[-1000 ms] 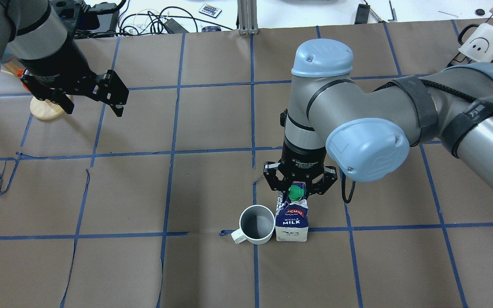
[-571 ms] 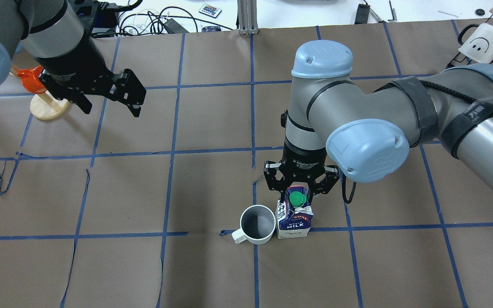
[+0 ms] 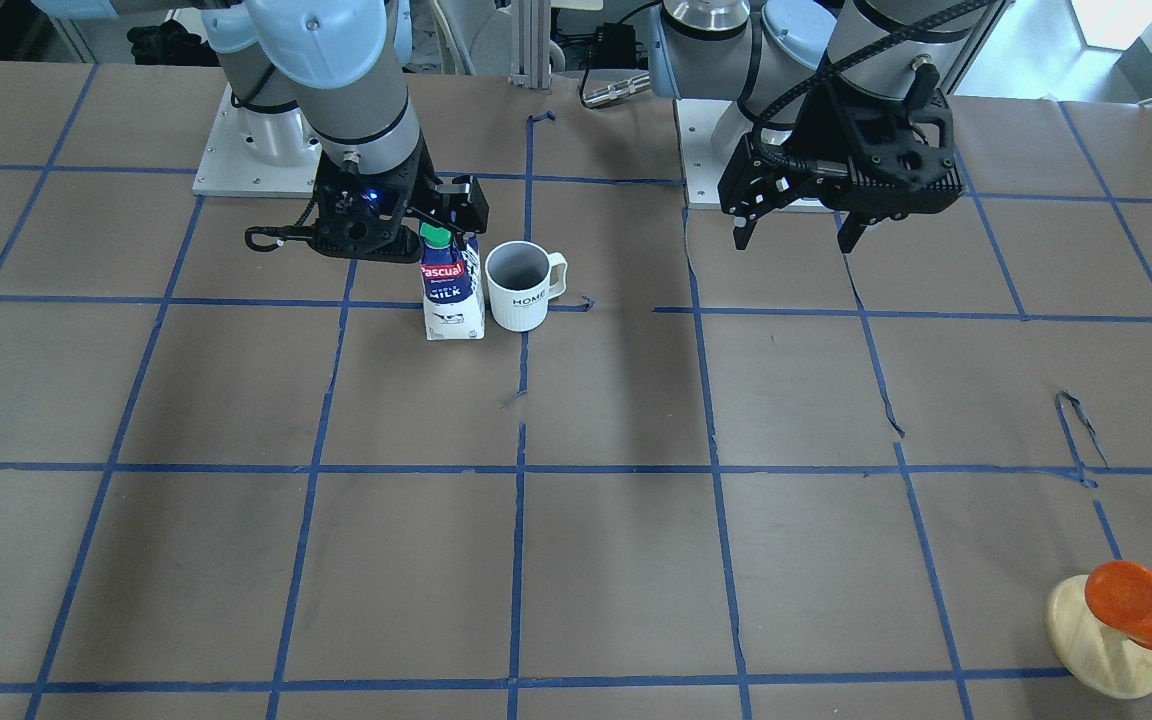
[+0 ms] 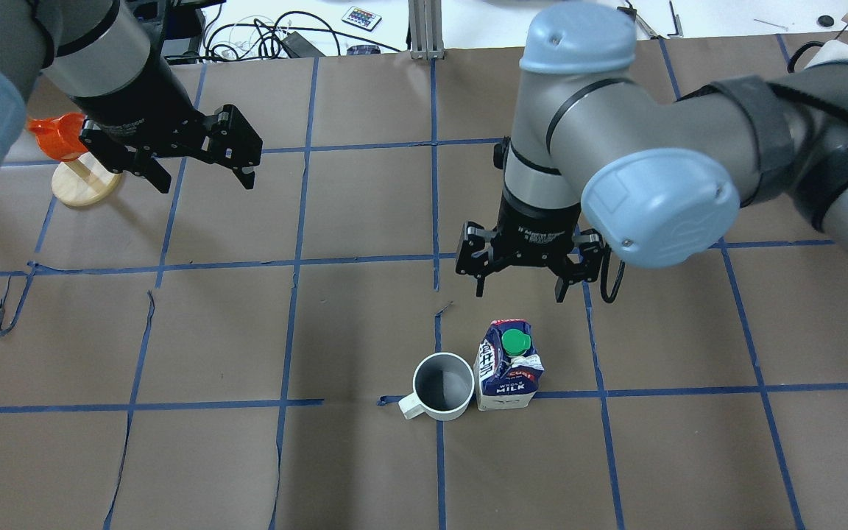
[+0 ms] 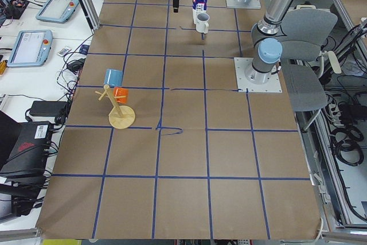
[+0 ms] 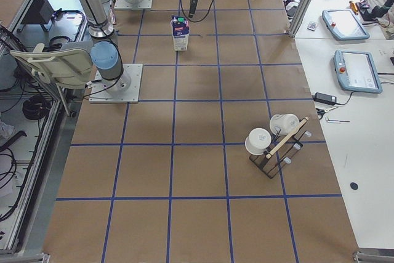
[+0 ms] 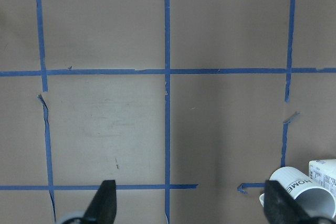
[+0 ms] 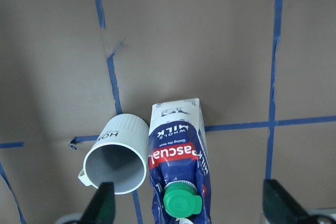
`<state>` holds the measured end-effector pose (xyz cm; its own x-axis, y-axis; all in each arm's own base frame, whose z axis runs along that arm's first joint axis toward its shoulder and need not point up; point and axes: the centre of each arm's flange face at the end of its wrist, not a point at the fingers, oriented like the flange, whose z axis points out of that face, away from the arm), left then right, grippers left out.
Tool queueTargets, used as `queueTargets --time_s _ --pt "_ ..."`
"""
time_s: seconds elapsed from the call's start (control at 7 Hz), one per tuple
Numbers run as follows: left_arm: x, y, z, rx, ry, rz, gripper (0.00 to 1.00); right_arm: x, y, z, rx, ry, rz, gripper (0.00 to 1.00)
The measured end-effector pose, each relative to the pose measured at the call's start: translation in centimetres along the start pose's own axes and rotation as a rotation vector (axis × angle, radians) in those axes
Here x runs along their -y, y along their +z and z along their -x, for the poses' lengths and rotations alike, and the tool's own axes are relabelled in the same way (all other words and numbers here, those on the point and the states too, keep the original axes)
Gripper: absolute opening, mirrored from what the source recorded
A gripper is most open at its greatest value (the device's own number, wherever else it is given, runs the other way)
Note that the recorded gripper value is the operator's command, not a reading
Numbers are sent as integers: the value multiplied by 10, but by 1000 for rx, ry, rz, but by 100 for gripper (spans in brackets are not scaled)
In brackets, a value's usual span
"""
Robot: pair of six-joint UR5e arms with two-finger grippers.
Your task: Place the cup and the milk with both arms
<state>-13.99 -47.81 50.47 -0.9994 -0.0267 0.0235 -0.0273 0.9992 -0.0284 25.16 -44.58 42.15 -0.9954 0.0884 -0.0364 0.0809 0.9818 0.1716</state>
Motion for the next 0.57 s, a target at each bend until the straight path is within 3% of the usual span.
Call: queueTargets --time_s 0.29,0.57 --pt "2 0 1 1 -10 0 100 20 -46 -27 1 -88 -91 100" --pt "5 0 1 2 -12 1 100 42 -64 -73 -7 -135 -119 100"
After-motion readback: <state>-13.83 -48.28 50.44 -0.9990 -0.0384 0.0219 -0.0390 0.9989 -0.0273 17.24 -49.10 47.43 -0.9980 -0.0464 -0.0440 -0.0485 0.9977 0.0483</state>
